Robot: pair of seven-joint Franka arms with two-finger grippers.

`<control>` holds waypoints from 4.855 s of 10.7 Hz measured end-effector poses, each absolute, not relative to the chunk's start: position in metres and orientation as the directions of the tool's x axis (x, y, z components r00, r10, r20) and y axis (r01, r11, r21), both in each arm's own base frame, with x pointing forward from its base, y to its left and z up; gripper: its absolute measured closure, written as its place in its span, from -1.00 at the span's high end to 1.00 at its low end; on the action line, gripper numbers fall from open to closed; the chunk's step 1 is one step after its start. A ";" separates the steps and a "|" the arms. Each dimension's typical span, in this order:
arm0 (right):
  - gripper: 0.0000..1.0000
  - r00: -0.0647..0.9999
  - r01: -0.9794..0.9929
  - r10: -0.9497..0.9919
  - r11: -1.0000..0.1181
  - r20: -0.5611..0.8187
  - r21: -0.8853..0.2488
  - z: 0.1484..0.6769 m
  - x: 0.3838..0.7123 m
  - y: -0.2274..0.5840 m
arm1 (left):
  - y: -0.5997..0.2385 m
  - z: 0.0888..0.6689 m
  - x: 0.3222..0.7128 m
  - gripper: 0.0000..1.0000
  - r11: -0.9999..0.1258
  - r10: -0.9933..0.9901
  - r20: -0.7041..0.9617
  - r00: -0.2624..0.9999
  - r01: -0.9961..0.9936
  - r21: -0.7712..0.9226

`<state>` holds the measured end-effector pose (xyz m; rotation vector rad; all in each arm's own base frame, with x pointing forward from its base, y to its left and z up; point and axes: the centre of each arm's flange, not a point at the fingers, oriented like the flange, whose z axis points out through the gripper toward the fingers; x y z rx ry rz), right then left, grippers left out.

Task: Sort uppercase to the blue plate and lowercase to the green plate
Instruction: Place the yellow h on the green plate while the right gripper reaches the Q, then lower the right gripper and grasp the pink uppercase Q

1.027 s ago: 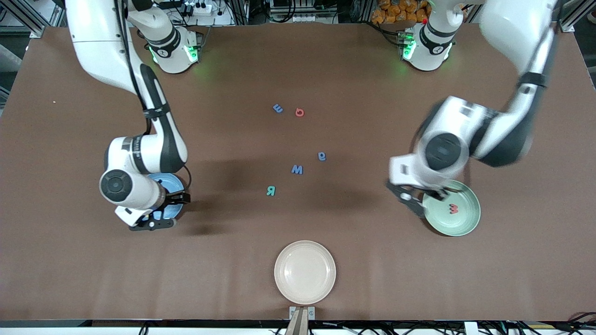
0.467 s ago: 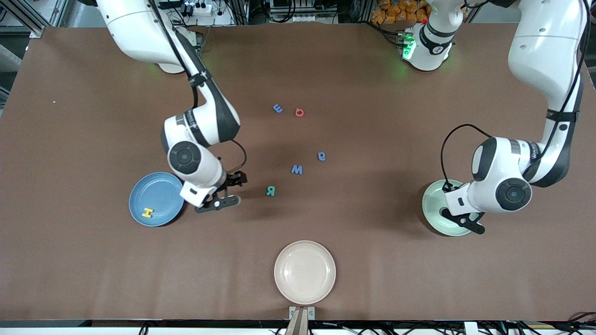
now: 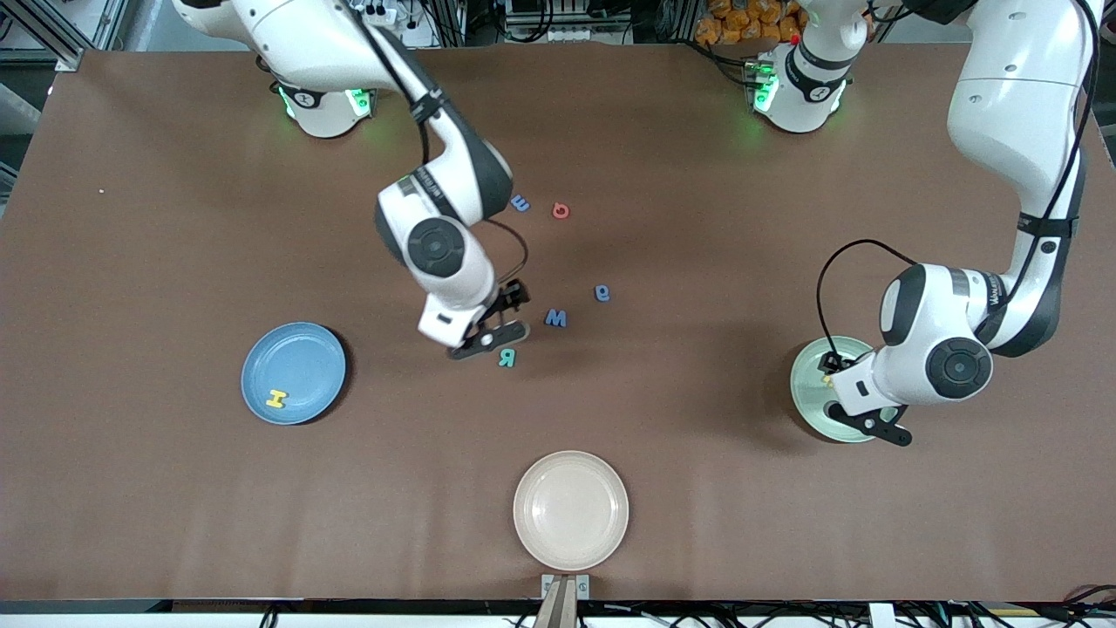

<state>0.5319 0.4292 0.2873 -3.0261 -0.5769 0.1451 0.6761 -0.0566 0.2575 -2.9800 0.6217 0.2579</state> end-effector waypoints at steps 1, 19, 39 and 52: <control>1.00 0.911 0.398 0.404 -0.914 -0.079 -0.074 0.287 0.513 0.453 | -0.058 0.276 0.679 1.00 -0.919 -0.381 -0.152 0.912 -0.392 -0.049; 1.00 0.974 0.186 0.191 -0.981 -0.122 -0.052 0.182 0.289 0.533 | -0.040 0.603 0.596 1.00 -0.996 -0.084 0.049 0.995 -0.083 -0.035; 0.78 0.996 0.058 0.060 -0.998 -0.073 -0.022 0.170 0.282 0.526 | -0.050 0.594 0.596 1.00 -0.994 -0.100 0.024 0.995 -0.100 -0.034; -0.29 0.997 0.042 0.038 -0.998 0.062 -0.051 0.223 0.388 0.474 | -0.091 0.573 0.599 1.00 -0.985 -0.169 -0.007 0.986 -0.169 -0.030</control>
